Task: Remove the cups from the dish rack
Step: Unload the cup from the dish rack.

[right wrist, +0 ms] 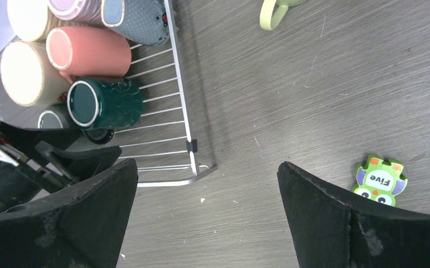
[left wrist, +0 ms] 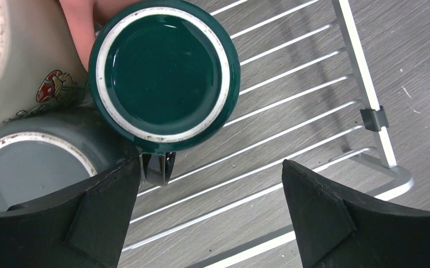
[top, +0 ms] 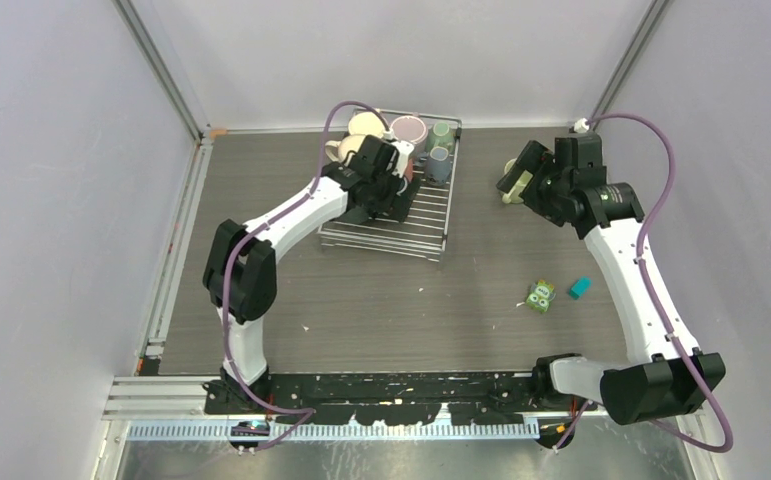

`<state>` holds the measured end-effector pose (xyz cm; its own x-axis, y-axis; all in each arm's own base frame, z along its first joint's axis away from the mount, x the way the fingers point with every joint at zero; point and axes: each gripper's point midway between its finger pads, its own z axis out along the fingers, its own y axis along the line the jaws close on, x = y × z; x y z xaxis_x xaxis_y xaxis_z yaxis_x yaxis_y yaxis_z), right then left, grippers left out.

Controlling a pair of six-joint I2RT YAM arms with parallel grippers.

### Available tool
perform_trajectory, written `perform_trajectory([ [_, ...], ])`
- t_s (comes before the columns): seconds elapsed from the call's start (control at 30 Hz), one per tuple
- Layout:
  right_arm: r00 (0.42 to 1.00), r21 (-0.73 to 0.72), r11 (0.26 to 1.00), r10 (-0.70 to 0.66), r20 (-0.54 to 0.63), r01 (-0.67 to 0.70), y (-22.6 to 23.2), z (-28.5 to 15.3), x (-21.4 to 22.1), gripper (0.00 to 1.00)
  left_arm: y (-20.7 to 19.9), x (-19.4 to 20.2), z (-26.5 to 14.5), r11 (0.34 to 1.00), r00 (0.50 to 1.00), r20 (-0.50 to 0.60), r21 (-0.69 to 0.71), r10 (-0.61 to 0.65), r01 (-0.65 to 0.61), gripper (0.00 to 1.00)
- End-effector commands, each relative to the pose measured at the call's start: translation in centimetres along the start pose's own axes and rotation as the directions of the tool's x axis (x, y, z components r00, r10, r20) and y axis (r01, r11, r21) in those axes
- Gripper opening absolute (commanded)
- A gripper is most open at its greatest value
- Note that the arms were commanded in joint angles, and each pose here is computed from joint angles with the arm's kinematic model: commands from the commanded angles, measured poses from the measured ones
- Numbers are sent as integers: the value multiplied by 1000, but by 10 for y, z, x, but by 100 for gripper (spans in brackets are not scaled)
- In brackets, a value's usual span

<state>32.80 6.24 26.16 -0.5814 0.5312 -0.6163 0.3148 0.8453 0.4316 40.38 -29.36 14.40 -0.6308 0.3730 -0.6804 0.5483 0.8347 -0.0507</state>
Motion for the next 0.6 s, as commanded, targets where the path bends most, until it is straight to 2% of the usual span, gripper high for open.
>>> perform_trajectory([
  [0.0, 999, -62, 998, 5, 45, -2, 12, -10, -8, 100, 10, -24, 5, 997, 996, 74, -51, 54, -50, 100],
  [0.2, 999, -61, 998, 4, 41, -1, 11, -10, -5, 100, 10, -17, 13, 998, 996, 72, -51, 49, -46, 100],
  [0.4, 1000, -58, 998, 8, 29, -7, 8, -6, 0, 100, -12, -16, 8, 1000, 996, 86, -17, 25, -24, 100],
  [0.57, 1000, -59, 998, 9, 21, -7, 8, -4, 4, 100, -21, -11, 11, 1000, 997, 72, -14, -13, 14, 95],
])
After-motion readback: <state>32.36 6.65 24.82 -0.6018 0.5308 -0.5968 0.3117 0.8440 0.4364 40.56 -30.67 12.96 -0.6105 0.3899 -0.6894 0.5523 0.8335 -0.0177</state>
